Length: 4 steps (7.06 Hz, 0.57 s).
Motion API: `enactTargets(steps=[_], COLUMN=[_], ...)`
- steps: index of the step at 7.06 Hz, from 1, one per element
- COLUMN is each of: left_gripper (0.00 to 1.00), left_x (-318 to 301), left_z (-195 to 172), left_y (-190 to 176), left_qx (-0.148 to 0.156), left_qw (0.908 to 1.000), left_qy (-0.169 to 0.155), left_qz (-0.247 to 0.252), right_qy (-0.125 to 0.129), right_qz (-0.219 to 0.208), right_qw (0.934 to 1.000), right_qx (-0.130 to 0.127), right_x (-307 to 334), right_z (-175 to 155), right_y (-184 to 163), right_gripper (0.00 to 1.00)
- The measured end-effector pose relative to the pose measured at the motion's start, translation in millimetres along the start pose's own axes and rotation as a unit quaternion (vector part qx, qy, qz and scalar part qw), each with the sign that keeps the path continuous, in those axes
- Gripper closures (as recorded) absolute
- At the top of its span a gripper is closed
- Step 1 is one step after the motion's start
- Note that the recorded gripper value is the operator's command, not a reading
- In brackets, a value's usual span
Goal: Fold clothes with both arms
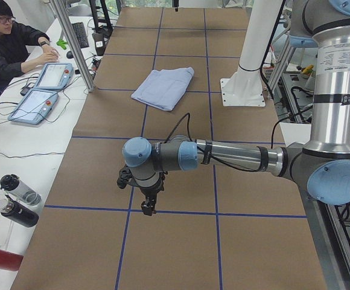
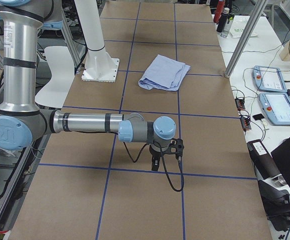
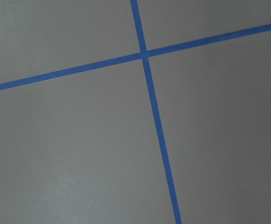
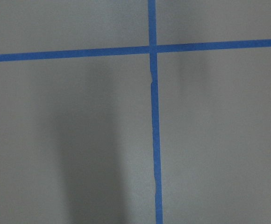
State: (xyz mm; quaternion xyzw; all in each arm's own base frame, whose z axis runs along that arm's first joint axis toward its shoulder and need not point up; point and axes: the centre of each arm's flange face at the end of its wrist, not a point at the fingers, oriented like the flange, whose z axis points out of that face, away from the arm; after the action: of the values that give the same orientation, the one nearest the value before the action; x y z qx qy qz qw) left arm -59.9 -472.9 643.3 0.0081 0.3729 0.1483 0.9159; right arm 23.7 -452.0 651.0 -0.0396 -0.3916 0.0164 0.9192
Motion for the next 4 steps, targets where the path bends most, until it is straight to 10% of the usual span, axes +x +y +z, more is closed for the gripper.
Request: enactTargets(steps=[4], left_gripper=[0.01], left_x=[-9.1], left_z=[6.4], left_y=[8.1], left_qx=[0.027], left_qw=[0.9983], left_qy=[0.023], left_qz=[-0.047], right_qy=[-0.002], right_qz=[0.000], right_qw=[1.0000], right_qx=[0.004], right_x=[0.4], right_z=[-3.0], right_y=[0.0], right_gripper=[0.00])
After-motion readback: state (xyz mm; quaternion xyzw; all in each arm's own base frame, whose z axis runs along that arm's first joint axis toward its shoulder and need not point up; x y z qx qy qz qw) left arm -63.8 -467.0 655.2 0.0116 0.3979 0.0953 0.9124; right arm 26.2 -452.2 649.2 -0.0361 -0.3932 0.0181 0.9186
